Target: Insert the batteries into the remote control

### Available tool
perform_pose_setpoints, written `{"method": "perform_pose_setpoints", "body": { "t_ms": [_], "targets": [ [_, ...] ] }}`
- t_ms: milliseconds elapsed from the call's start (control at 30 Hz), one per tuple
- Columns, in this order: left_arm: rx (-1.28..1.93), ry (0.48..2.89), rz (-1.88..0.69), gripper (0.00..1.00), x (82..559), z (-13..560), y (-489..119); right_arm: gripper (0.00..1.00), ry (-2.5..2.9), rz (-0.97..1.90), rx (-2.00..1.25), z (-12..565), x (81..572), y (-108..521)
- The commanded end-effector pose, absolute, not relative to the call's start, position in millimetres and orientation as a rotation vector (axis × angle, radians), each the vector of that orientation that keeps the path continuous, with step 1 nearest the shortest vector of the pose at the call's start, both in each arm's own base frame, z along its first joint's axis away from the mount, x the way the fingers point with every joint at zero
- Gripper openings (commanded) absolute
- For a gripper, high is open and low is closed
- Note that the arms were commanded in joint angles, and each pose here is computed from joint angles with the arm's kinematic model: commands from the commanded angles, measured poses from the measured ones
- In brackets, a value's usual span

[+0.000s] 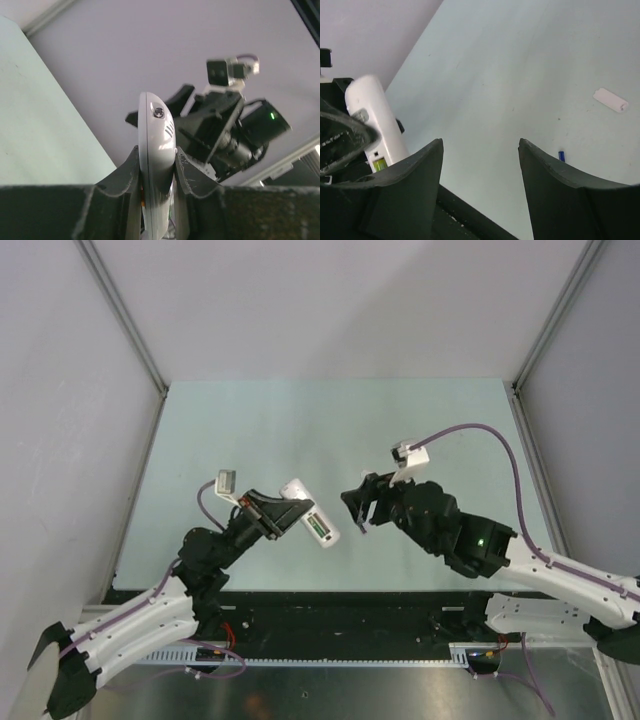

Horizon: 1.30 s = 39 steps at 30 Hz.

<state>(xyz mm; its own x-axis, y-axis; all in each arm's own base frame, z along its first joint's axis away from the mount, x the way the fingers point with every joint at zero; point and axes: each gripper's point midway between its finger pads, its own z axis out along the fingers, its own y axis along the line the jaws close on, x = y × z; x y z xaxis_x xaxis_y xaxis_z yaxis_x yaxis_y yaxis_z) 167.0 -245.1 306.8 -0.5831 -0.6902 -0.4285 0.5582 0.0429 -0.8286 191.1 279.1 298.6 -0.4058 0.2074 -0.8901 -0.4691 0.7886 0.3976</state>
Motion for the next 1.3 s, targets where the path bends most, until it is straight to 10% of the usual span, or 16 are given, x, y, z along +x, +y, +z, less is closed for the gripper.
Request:
{"method": "perform_pose_setpoints", "body": {
  "t_ms": [0, 900, 1267],
  "targets": [
    [-0.023, 1.414, -1.780, 0.00, 154, 312, -254, 0.67, 1.847, 0.925, -0.252, 319, 187, 279],
    [0.149, 1.602, -1.839, 0.00, 159, 291, -260, 0.94, 2.029, 1.425, -0.537, 270, 139, 341],
    [0.133, 1.545, -1.843, 0.00, 156, 306, -255, 0.78, 2.017, 1.479, -0.565, 261, 129, 347]
  ]
}}
